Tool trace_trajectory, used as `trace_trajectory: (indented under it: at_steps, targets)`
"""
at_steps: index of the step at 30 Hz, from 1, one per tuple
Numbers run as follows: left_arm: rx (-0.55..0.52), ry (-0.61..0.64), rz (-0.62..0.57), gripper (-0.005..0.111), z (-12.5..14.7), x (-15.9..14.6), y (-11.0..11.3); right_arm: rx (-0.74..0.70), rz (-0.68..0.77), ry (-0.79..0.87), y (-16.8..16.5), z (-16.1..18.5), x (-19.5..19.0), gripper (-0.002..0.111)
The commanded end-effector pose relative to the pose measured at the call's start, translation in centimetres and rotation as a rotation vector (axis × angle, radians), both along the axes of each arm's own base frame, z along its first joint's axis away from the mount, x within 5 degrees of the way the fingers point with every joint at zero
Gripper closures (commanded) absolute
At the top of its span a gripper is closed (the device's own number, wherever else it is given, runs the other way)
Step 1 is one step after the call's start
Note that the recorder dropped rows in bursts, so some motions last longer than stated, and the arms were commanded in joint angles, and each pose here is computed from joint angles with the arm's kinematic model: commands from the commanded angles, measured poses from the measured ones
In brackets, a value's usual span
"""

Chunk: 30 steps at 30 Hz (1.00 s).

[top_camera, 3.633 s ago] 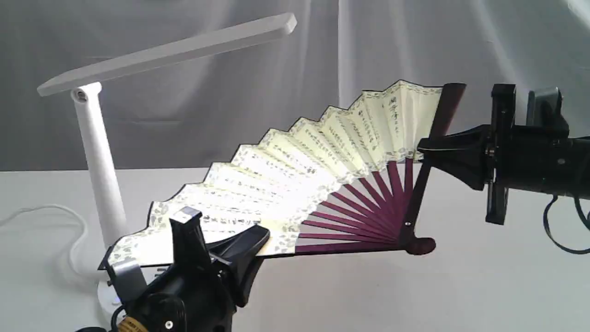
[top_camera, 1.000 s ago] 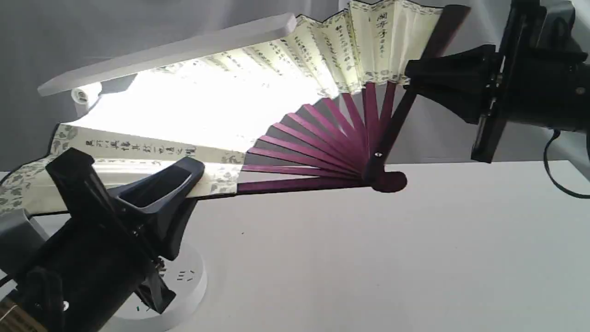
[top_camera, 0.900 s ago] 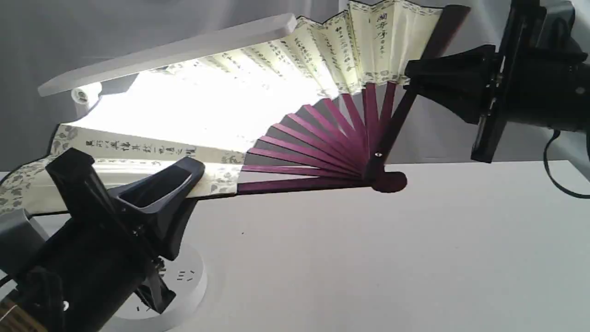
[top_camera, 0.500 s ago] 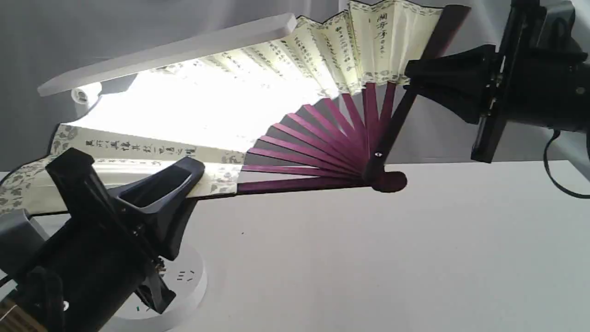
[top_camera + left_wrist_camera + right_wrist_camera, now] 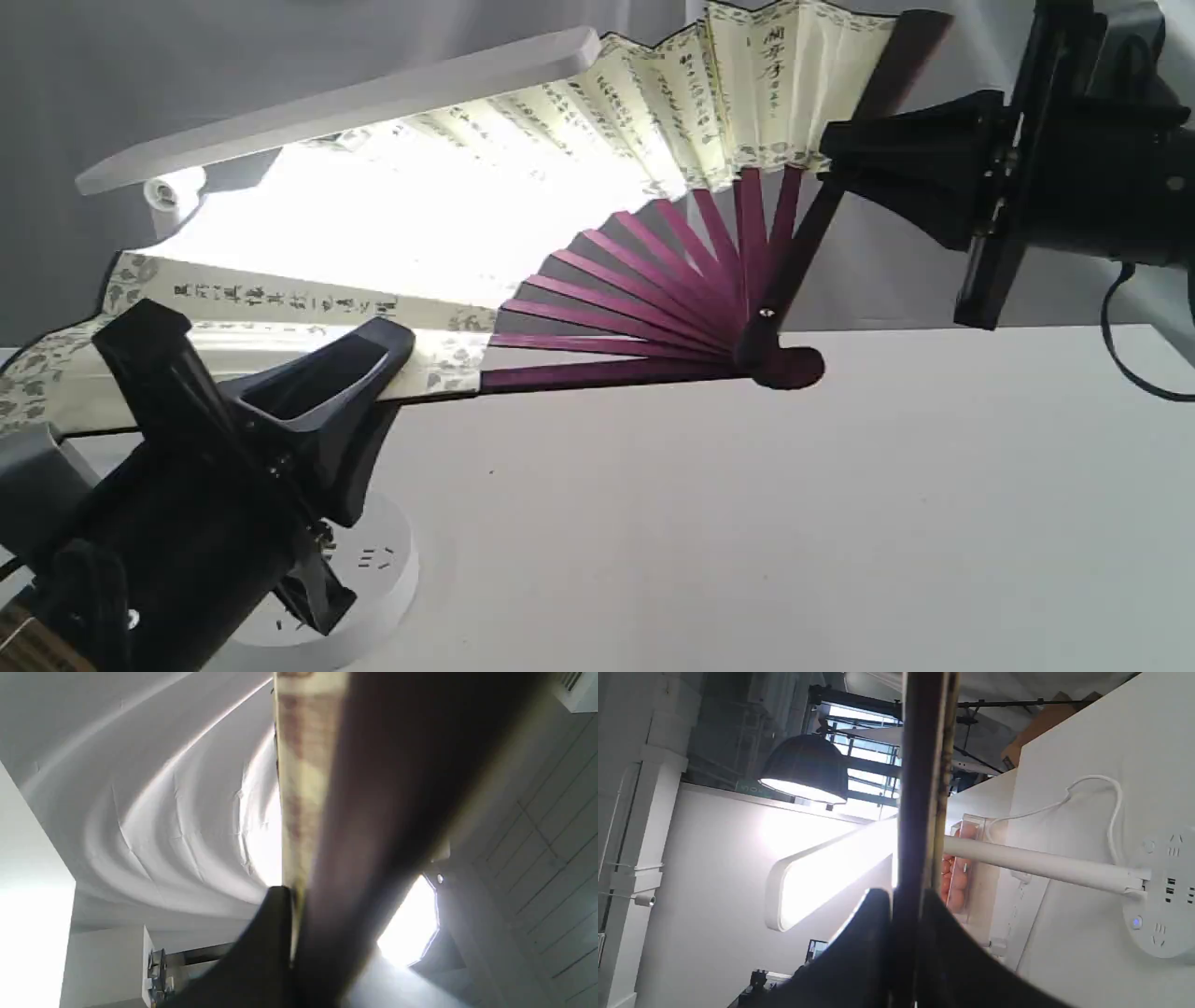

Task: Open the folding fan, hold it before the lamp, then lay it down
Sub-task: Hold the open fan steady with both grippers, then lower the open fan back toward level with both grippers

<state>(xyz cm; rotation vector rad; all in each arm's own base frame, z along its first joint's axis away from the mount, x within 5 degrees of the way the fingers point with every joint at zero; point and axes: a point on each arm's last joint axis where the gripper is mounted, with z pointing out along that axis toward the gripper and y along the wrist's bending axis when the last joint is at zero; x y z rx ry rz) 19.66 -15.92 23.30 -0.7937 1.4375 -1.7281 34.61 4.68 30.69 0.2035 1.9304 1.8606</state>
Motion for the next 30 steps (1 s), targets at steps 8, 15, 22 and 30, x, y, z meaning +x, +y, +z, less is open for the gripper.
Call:
trace_trajectory:
  at_steps: [8,15,22,30]
  targets:
    - [0.031,0.037,-0.024,0.107,-0.3,-0.3,-0.2,-0.102,-0.066,-0.011,-0.7,-0.5,0.5,0.108]
    - [0.068,0.074,-0.029,0.107,-1.8,0.1,-0.6,-0.177,-0.072,0.032,-0.8,-1.8,0.8,0.108]
    - [0.108,0.104,-0.045,0.107,-3.1,0.4,-1.1,-0.154,-0.07,0.131,-1.0,-4.9,1.7,0.108]
    - [0.165,0.121,-0.1,0.107,-4.5,0.9,-2.2,-0.155,-0.068,0.178,-1.2,-7.4,2.5,0.108]
